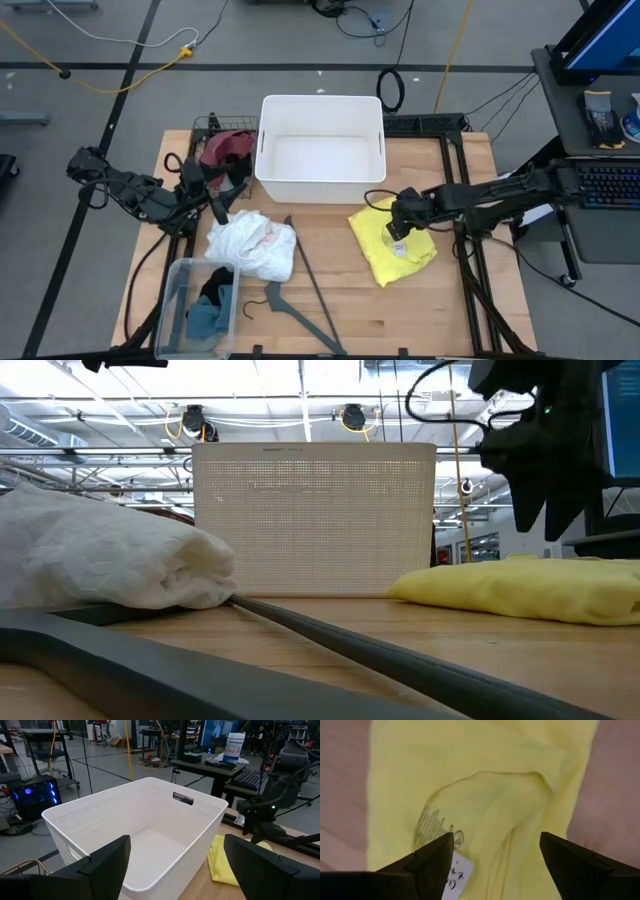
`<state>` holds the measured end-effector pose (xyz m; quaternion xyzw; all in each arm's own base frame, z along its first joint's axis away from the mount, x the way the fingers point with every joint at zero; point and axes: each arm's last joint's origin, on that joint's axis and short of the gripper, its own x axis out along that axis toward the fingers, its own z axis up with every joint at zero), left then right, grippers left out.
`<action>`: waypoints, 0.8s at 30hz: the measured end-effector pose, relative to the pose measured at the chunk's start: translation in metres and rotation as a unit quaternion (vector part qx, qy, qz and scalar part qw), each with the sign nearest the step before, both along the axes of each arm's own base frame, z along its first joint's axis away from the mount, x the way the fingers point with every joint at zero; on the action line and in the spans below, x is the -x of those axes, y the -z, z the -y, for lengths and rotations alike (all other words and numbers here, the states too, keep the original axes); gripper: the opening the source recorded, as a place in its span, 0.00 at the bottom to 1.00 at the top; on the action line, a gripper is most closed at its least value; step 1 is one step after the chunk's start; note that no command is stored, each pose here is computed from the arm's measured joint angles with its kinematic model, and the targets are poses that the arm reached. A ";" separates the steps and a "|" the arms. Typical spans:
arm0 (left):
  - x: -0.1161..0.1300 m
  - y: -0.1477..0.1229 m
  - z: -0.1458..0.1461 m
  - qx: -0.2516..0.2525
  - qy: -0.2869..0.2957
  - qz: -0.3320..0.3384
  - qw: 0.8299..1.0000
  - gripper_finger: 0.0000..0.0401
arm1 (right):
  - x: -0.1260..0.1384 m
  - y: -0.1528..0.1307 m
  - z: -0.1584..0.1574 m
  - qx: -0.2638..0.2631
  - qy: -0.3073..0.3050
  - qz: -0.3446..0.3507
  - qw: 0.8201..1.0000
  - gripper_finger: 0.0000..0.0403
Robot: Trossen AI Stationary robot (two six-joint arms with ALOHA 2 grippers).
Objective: Pick & Place Cloths
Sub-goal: Put the yellow shirt into the white bin
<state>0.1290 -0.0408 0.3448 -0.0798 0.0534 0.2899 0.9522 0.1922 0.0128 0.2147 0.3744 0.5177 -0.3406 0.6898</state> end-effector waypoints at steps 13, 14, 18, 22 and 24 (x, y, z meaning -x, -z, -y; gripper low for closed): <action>0.000 0.000 0.000 -0.005 0.004 -0.004 1.000 0.81 | -0.024 0.045 0.005 -0.031 0.019 -0.115 0.993 0.71; 0.000 0.000 0.000 -0.005 0.004 -0.004 1.000 0.81 | -0.026 0.049 0.004 -0.034 0.018 -0.121 0.992 0.71; 0.000 0.000 0.000 -0.005 0.005 -0.005 1.000 0.81 | -0.034 0.063 0.000 -0.045 0.014 -0.136 0.990 0.70; 0.000 0.000 0.000 -0.005 0.005 -0.004 1.000 0.81 | -0.039 0.073 -0.006 -0.058 0.016 -0.133 0.989 0.65; 0.000 0.000 0.000 -0.004 0.005 -0.004 1.000 0.81 | -0.040 0.076 -0.010 -0.071 0.020 -0.118 0.990 0.60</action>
